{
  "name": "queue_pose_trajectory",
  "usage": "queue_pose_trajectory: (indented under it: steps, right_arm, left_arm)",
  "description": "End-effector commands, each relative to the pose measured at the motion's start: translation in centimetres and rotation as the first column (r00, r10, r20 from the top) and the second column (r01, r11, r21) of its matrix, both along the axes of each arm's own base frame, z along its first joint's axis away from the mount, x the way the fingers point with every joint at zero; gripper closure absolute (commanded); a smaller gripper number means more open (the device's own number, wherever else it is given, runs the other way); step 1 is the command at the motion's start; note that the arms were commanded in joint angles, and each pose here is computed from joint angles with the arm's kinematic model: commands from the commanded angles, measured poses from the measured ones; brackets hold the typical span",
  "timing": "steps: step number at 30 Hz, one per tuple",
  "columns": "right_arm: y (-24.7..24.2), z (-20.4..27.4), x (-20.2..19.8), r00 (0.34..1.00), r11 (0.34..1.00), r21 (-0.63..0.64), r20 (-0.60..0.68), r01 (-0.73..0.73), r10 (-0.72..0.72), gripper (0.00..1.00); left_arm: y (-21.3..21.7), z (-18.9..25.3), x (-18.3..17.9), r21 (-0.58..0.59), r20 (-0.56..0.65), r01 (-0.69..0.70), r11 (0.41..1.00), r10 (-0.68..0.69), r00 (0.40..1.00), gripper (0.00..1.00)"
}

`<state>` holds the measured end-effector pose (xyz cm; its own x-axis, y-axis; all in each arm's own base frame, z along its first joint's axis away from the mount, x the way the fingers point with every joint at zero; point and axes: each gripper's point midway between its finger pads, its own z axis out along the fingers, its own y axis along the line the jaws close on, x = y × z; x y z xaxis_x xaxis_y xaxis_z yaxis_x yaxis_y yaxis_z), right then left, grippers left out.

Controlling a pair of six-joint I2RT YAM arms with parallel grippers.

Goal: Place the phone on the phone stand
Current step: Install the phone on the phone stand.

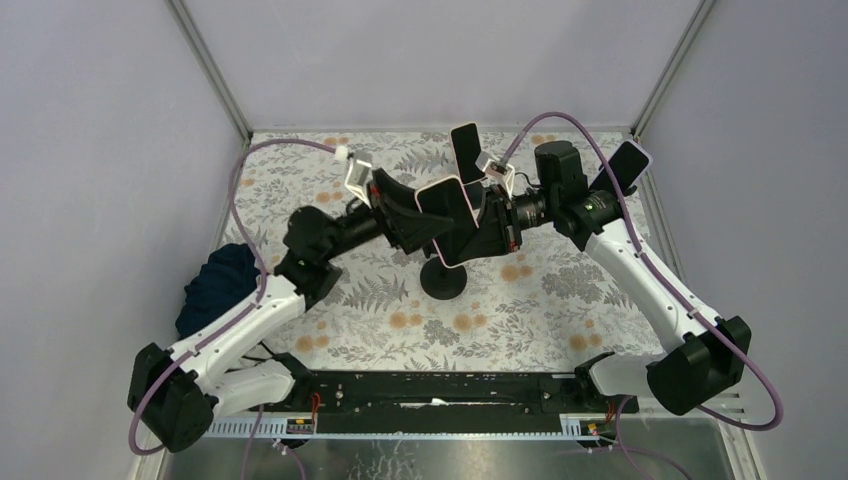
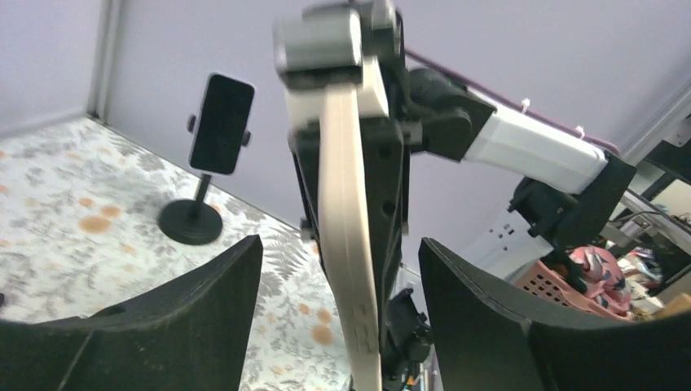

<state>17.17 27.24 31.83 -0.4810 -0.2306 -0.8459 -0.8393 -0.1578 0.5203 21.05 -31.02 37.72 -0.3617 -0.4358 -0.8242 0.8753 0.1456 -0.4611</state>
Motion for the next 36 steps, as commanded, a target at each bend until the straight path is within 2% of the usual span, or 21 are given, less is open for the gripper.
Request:
queue_pose_trajectory:
  steps: [1, 4, 7, 12, 17, 18, 21, 23, 26, 28, 32, 36]
  right_arm:
    - [-0.2, 0.8, -1.0, 0.998, 0.999, 0.024, 0.045, -0.039, 0.038, 1.0]
    - [-0.3, 0.6, -1.0, 0.997, 0.999, 0.012, 0.076, -0.034, 0.033, 1.0]
    - [-0.4, 0.2, -0.8, 0.993, 1.0, -0.011, 0.116, -0.021, 0.022, 1.0]
    - [-0.5, -0.2, -0.6, 0.99, 0.999, -0.033, 0.144, -0.007, 0.012, 1.0]
    - [-0.5, 0.0, -0.6, 0.987, 0.999, -0.038, 0.161, -0.005, 0.011, 1.0]
    - [-0.5, -0.1, -0.6, 0.987, 0.999, -0.04, 0.159, -0.004, 0.011, 1.0]
    - [-0.5, -0.2, -0.4, 0.987, 0.999, -0.042, 0.159, -0.002, 0.009, 1.0]
    - [-0.4, -0.3, -0.4, 0.987, 0.999, -0.046, 0.157, -0.001, 0.008, 1.0]
    - [-0.4, -0.4, -0.3, 0.988, 0.999, -0.053, 0.157, 0.005, 0.003, 1.0]
    - [-0.4, -0.5, -0.2, 0.987, 0.999, -0.054, 0.159, 0.008, 0.001, 1.0]
    - [-0.3, -0.4, -0.2, 0.988, 0.998, -0.055, 0.154, 0.005, 0.003, 1.0]
    - [-0.3, -0.5, -0.2, 0.989, 0.999, -0.055, 0.146, 0.003, 0.005, 1.0]
  left_arm:
    - [2.2, 3.8, 0.4, 0.067, 0.033, 0.035, 0.997, -0.038, 0.999, 0.2]
    - [2.2, 3.0, 1.1, 0.215, -0.055, 0.114, 0.97, -0.104, 0.993, 0.21]
    - [1.8, 1.7, 1.0, 0.3, -0.114, 0.197, 0.933, -0.17, 0.979, 0.22]
    - [1.6, 1.0, 1.1, 0.374, -0.169, 0.254, 0.892, -0.204, 0.964, 0.28]
    - [1.6, 0.5, 1.5, 0.417, -0.187, 0.257, 0.872, -0.194, 0.963, 0.29]
    - [1.6, 0.5, 1.4, 0.416, -0.188, 0.265, 0.87, -0.203, 0.961, 0.31]
    - [1.3, 0.6, 1.2, 0.407, -0.196, 0.296, 0.864, -0.234, 0.952, 0.49]
    - [1.2, 0.7, 1.1, 0.4, -0.197, 0.312, 0.862, -0.251, 0.948, 0.52]
    - [1.1, 1.0, 0.5, 0.377, -0.191, 0.345, 0.859, -0.293, 0.937, 0.63]
    - [1.1, 1.1, 0.3, 0.373, -0.186, 0.358, 0.856, -0.309, 0.933, 0.63]
    - [1.2, 0.7, 0.0, 0.374, -0.188, 0.371, 0.85, -0.322, 0.928, 0.53]
    - [1.1, 0.3, -0.1, 0.373, -0.196, 0.386, 0.844, -0.335, 0.922, 0.52]
